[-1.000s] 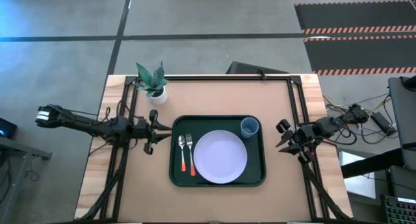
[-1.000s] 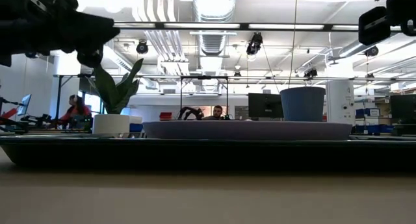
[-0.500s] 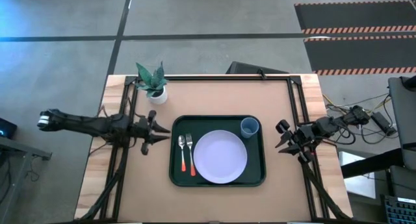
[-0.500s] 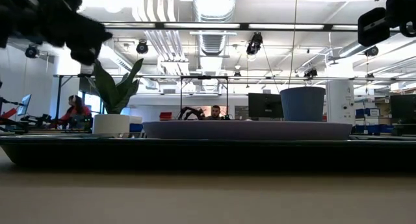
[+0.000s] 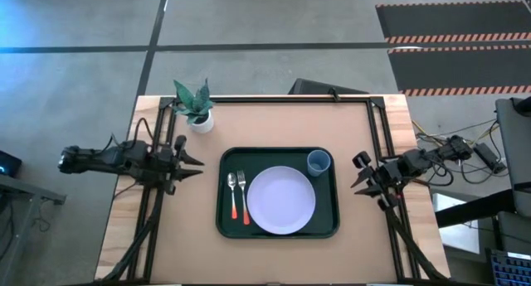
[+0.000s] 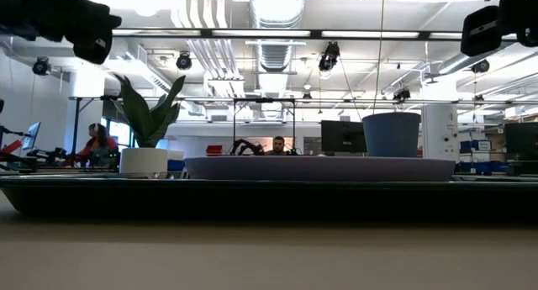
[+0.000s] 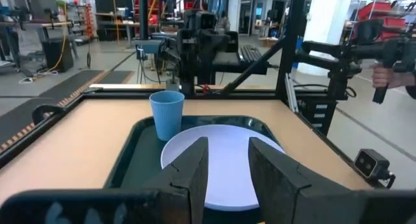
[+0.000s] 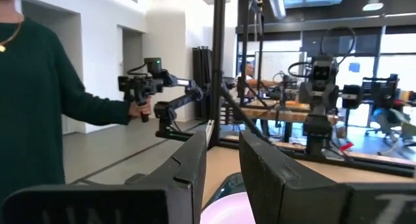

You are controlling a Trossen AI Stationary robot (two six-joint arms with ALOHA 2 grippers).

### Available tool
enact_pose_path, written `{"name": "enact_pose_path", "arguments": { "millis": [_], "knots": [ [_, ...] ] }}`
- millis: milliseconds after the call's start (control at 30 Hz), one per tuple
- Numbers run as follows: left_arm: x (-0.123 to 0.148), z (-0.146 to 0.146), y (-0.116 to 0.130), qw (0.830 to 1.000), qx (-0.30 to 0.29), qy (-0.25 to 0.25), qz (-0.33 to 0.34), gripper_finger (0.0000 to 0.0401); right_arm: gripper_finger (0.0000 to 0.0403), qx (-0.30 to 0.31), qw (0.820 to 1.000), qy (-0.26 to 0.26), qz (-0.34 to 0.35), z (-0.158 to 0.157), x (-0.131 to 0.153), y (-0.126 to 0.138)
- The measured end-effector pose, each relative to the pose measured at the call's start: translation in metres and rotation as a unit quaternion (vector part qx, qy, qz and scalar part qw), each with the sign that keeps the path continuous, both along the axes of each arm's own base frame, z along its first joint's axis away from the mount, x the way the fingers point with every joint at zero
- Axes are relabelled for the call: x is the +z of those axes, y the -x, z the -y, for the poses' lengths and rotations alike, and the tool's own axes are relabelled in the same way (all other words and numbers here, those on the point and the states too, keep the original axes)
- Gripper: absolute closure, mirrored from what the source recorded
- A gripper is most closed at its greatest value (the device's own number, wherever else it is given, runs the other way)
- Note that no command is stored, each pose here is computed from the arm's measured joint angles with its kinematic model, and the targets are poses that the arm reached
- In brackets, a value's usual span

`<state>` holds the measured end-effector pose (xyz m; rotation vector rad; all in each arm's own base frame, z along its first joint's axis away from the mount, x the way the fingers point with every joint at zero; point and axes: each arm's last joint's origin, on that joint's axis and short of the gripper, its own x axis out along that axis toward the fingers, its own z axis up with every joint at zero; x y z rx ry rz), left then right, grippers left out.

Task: Pick and place plate/cup/fork/spoon on tray
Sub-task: Return to Home Position

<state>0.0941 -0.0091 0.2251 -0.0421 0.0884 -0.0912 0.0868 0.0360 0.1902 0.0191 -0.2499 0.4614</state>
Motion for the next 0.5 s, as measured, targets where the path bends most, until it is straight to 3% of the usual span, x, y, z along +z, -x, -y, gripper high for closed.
{"name": "enact_pose_path", "arguments": {
  "millis": [233, 500],
  "knots": [
    [-0.011, 0.0, 0.004, 0.999, -0.001, 0.004, 0.035, 0.0308, 0.0323, -0.047, 0.999, 0.007, 0.003, 0.008, 0.0, -0.003],
    [-0.023, -0.001, 0.009, 0.999, 0.0, 0.028, 0.023, 0.0308, 0.0323, -0.069, 0.997, -0.004, -0.035, 0.017, -0.006, -0.006]
  ]
}}
